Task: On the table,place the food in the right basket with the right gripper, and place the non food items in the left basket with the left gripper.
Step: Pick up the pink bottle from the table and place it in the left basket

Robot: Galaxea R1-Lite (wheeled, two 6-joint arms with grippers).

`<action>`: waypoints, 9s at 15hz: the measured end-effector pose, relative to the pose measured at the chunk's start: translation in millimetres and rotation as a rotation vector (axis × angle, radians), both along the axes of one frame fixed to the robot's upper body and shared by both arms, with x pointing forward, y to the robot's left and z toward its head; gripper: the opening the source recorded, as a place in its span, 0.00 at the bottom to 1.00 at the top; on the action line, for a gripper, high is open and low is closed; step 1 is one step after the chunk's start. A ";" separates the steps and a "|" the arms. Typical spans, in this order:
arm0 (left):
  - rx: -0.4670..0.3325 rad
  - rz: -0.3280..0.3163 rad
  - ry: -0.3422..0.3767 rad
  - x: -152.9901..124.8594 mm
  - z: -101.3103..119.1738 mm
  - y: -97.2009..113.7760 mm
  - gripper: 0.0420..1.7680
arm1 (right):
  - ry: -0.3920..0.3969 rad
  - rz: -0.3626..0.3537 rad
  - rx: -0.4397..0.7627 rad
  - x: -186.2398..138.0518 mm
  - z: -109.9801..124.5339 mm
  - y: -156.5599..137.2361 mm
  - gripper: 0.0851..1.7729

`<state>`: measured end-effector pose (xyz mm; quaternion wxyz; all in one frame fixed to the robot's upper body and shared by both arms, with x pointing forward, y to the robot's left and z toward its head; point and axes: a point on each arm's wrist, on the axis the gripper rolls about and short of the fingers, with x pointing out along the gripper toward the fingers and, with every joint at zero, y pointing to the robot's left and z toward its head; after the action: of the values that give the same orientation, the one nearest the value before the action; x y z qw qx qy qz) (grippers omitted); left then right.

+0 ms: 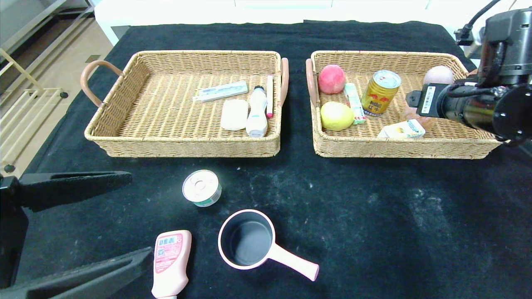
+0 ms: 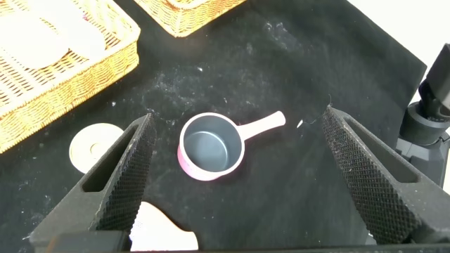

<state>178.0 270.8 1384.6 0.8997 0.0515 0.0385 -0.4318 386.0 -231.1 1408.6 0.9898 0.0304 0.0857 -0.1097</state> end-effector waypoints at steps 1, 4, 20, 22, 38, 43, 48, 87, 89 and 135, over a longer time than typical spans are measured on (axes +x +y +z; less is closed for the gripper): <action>0.000 0.000 0.001 0.3 -0.1 -0.2 0.97 | 0.007 0.056 0.002 -14.2 -0.7 5.1 0.94; 0.001 0.007 0.001 0.5 0.0 0.0 0.97 | 0.052 0.255 0.005 -52.1 -5.5 19.2 0.95; 0.049 0.191 0.027 9.5 -6.3 0.9 0.97 | 0.031 1.173 -0.140 -139.1 -71.0 -1.4 0.96; 0.078 0.214 0.083 11.6 -6.1 3.2 0.97 | 0.014 1.200 -0.135 -143.6 -74.9 -4.1 0.96; 0.353 0.474 0.401 57.3 18.3 -2.5 0.97 | -0.020 1.171 -0.109 -145.1 -84.5 -20.3 0.96; 0.384 0.523 0.526 98.3 23.5 -26.0 0.97 | -0.047 1.169 -0.114 -150.3 -80.3 -22.8 0.96; 0.370 0.583 0.712 101.2 11.0 -36.8 0.97 | -0.057 1.169 -0.115 -151.9 -78.4 -23.4 0.96; 0.366 0.753 0.931 112.4 -84.3 -42.1 0.66 | -0.040 1.179 -0.121 -150.8 -82.8 -21.3 0.96; 0.368 0.751 0.932 112.4 -84.7 -42.4 0.52 | -0.039 1.178 -0.121 -150.8 -83.0 -21.3 0.96; -0.016 0.766 0.377 148.6 35.0 -24.7 0.47 | -0.040 1.167 -0.139 -149.3 -85.9 -18.5 0.96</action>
<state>326.6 246.1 1419.6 0.9727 -0.0535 0.2153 -0.0686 236.8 -249.6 1322.7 0.8876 -0.0845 0.0621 0.4485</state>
